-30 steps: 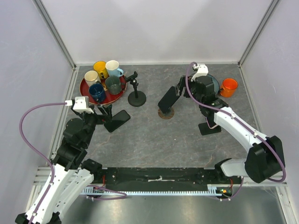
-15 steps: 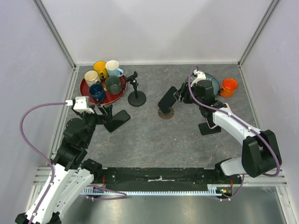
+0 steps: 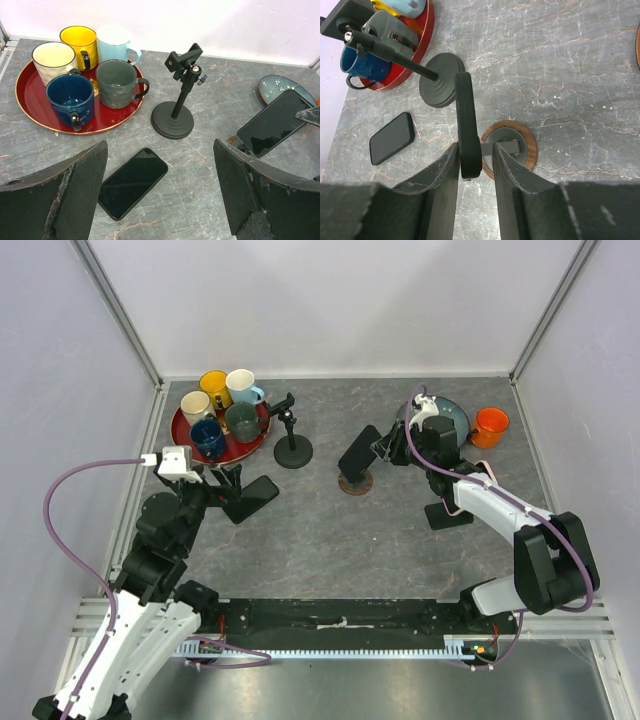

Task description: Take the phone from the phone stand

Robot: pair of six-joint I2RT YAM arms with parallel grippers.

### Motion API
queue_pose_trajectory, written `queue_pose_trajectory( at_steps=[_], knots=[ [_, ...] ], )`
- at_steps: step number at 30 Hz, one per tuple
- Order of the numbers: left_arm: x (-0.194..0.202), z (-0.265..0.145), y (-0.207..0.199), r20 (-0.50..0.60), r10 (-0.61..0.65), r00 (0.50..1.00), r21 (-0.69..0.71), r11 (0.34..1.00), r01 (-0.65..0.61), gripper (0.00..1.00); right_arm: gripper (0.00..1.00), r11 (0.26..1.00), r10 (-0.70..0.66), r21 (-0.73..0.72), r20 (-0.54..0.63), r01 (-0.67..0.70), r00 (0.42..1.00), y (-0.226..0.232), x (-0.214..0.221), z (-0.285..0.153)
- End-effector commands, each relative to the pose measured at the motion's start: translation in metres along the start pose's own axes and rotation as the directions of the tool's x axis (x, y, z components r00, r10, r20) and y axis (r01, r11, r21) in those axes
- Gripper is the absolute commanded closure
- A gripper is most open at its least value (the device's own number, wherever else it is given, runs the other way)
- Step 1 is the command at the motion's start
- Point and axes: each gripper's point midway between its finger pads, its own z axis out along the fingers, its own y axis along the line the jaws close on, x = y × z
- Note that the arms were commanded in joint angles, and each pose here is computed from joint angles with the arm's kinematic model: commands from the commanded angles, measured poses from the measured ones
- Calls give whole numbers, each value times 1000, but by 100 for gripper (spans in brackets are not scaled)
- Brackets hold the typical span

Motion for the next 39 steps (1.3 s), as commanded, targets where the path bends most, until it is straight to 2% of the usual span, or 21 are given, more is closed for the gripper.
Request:
queue_pose_trajectory(
  at_steps=[1,2,11,24,26,32,39],
  knots=[
    [-5,1,-2,26,-18,999,9,1000,18,8,65,998,8,-55,34,-6,999,9,-7,1],
    [-5,1,-1,24,-17,1000,8,1000,17,8,74,998,6,-63,41,-3,999,11,-10,-1],
    [-6,0,-2,30,-19,999,14,1000,19,8,100,993,-12,-115,95,23,995,28,-27,-17],
    [-6,0,-2,31,-23,999,15,1000,22,8,100,974,-35,-203,289,96,957,62,-72,-56],
    [-6,0,-2,31,-23,999,15,1000,22,8,100,967,-28,-235,285,98,958,70,-73,-59],
    [-6,0,-2,30,-24,999,11,1000,24,8,100,913,121,-407,222,-21,967,98,-59,-62],
    [-5,1,-1,28,-23,999,9,1000,23,8,100,872,178,-472,52,-133,983,132,3,-42]
  ],
)
